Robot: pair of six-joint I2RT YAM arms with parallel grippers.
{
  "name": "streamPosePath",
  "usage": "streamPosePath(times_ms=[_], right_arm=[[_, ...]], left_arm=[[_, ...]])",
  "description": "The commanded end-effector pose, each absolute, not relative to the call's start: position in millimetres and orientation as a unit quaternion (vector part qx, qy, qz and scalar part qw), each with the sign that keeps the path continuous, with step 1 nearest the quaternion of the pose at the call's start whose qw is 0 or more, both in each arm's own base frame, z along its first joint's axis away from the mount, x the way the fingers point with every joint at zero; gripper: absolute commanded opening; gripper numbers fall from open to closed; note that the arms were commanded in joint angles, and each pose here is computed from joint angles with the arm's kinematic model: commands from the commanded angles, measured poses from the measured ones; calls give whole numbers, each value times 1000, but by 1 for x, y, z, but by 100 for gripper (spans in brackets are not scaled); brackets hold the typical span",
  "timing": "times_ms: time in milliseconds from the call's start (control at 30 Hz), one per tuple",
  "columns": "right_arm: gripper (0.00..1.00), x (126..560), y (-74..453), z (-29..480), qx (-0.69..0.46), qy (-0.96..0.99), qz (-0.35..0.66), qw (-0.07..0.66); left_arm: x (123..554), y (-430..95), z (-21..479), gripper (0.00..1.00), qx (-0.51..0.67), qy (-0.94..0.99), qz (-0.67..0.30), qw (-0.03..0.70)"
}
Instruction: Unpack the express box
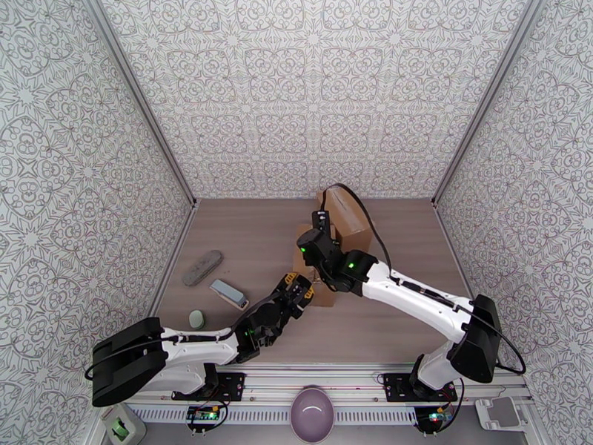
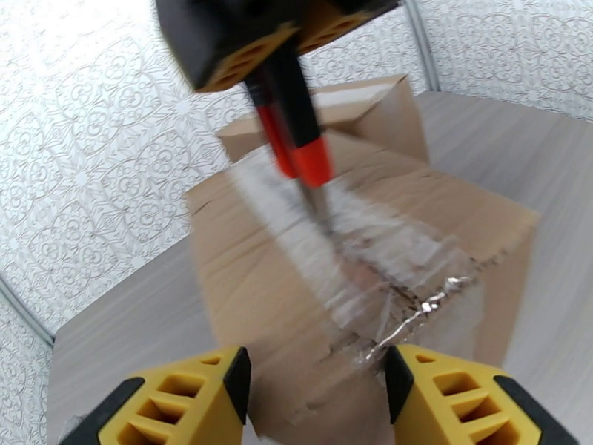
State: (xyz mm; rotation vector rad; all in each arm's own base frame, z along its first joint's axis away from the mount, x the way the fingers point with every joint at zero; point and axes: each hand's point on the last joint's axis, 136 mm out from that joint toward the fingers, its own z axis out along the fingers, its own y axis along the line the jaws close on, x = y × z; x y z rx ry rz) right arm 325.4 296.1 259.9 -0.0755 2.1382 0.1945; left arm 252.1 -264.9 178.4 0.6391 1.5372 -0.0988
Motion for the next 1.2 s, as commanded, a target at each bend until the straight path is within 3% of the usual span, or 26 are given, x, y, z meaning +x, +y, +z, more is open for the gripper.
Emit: streamPosePath(times_ms=[0, 567, 1167], right_arm=[[0, 286, 312, 251, -81, 896, 112, 421], [0, 297, 340, 268, -98, 885, 140, 432], [0, 287, 342, 255, -97, 898, 145, 405]], left_arm=[[270, -243, 194, 55, 215, 688, -7, 693], [240, -271, 193, 62, 292, 653, -94, 692], [232, -276, 192, 65, 315, 635, -98, 698]])
